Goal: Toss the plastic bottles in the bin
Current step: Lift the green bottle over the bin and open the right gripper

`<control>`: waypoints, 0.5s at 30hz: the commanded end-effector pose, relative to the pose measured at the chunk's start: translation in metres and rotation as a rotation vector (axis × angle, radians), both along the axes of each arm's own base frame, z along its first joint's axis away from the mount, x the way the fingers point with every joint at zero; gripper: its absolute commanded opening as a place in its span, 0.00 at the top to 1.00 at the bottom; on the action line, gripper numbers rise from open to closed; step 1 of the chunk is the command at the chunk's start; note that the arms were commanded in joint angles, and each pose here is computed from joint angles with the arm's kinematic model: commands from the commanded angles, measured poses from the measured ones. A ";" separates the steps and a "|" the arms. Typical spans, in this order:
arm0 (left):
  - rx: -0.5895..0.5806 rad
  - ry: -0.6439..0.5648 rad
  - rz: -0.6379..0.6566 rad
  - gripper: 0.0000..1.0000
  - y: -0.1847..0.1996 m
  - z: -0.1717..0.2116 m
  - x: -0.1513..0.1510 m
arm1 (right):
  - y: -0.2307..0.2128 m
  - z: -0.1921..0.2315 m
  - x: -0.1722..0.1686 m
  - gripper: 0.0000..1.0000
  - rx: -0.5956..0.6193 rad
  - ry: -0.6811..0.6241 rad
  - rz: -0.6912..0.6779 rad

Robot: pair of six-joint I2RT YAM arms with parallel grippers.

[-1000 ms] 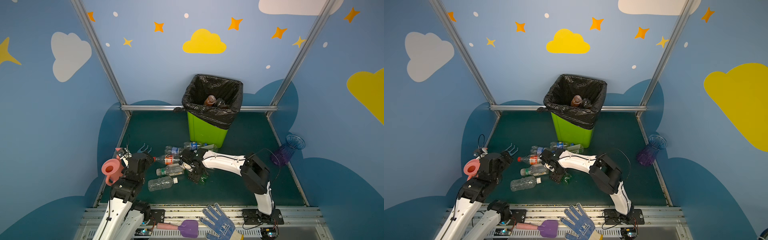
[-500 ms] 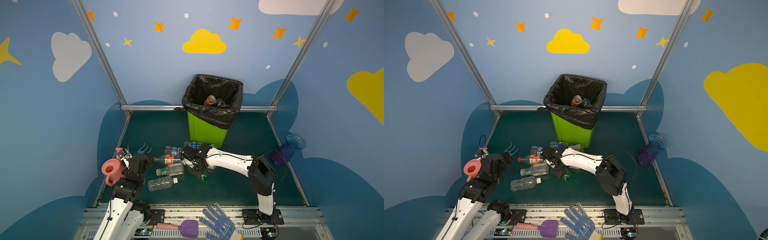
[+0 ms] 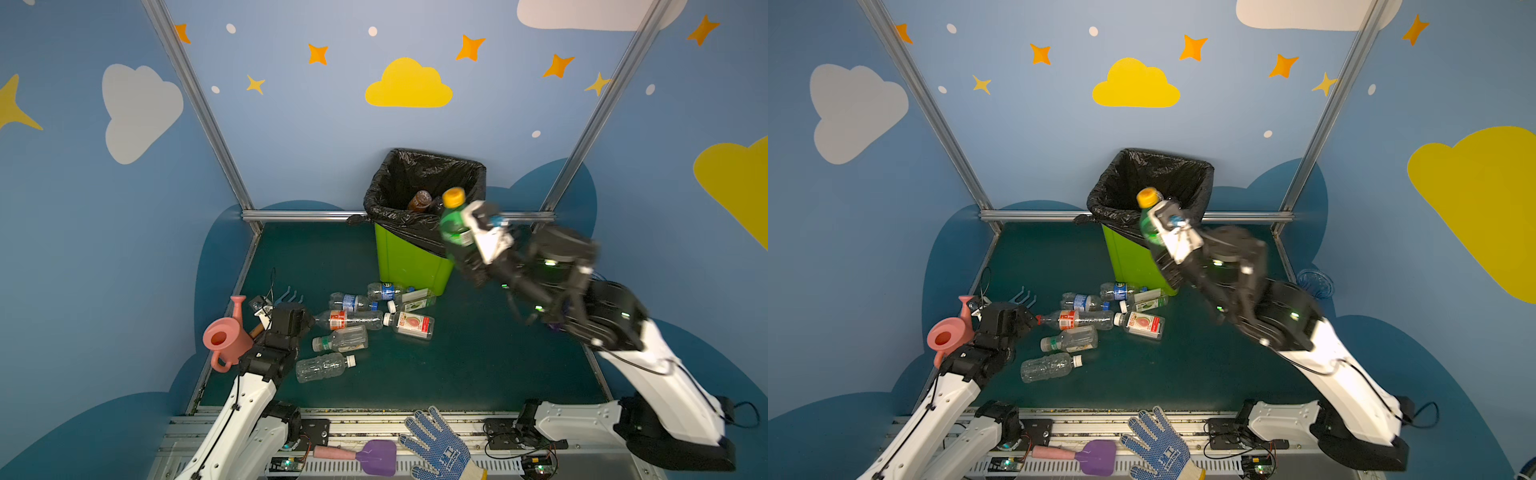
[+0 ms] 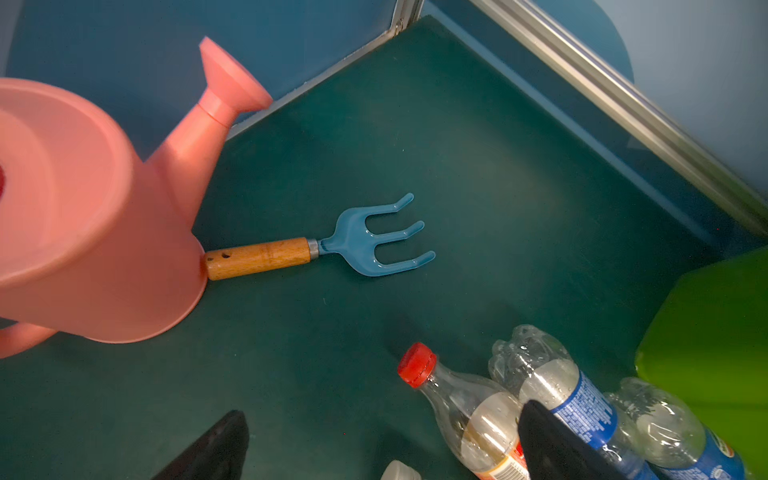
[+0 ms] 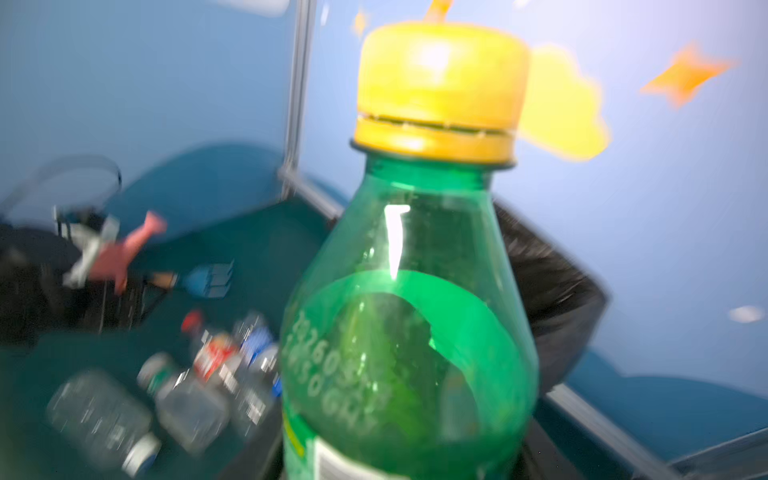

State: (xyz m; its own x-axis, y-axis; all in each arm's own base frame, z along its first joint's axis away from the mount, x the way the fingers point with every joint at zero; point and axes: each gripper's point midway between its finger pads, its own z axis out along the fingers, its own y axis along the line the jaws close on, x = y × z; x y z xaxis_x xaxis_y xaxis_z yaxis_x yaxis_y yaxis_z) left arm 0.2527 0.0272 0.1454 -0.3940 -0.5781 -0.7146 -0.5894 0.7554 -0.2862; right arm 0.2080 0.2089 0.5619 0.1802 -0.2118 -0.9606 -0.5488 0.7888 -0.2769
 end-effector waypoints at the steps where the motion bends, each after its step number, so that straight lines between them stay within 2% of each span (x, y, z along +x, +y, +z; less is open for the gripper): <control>1: -0.005 -0.013 -0.021 0.00 -0.003 0.001 0.008 | -0.055 0.074 -0.022 0.47 0.103 -0.259 -0.104; 4: -0.010 -0.010 -0.043 0.00 -0.007 0.002 0.011 | -0.064 0.093 -0.023 0.43 0.113 -0.343 -0.143; 6: -0.008 -0.007 -0.058 0.00 -0.009 0.004 0.013 | -0.048 0.090 -0.004 0.41 0.080 -0.327 -0.162; 8: -0.004 0.002 -0.062 0.00 -0.009 0.005 0.013 | -0.023 0.066 0.039 0.40 0.052 -0.195 -0.136; 10: -0.006 0.007 -0.066 0.00 -0.010 0.005 0.013 | -0.002 0.026 0.101 0.41 0.071 0.024 -0.094; 12: -0.012 0.006 -0.076 0.00 -0.012 0.006 0.013 | 0.019 -0.010 0.152 0.41 0.058 0.177 -0.056; 13: -0.013 0.006 -0.080 0.00 -0.012 0.006 0.013 | 0.030 -0.028 0.174 0.40 0.040 0.248 -0.044; 15: -0.008 0.008 -0.078 0.00 -0.011 0.007 0.012 | 0.046 -0.055 0.193 0.33 -0.003 0.353 -0.024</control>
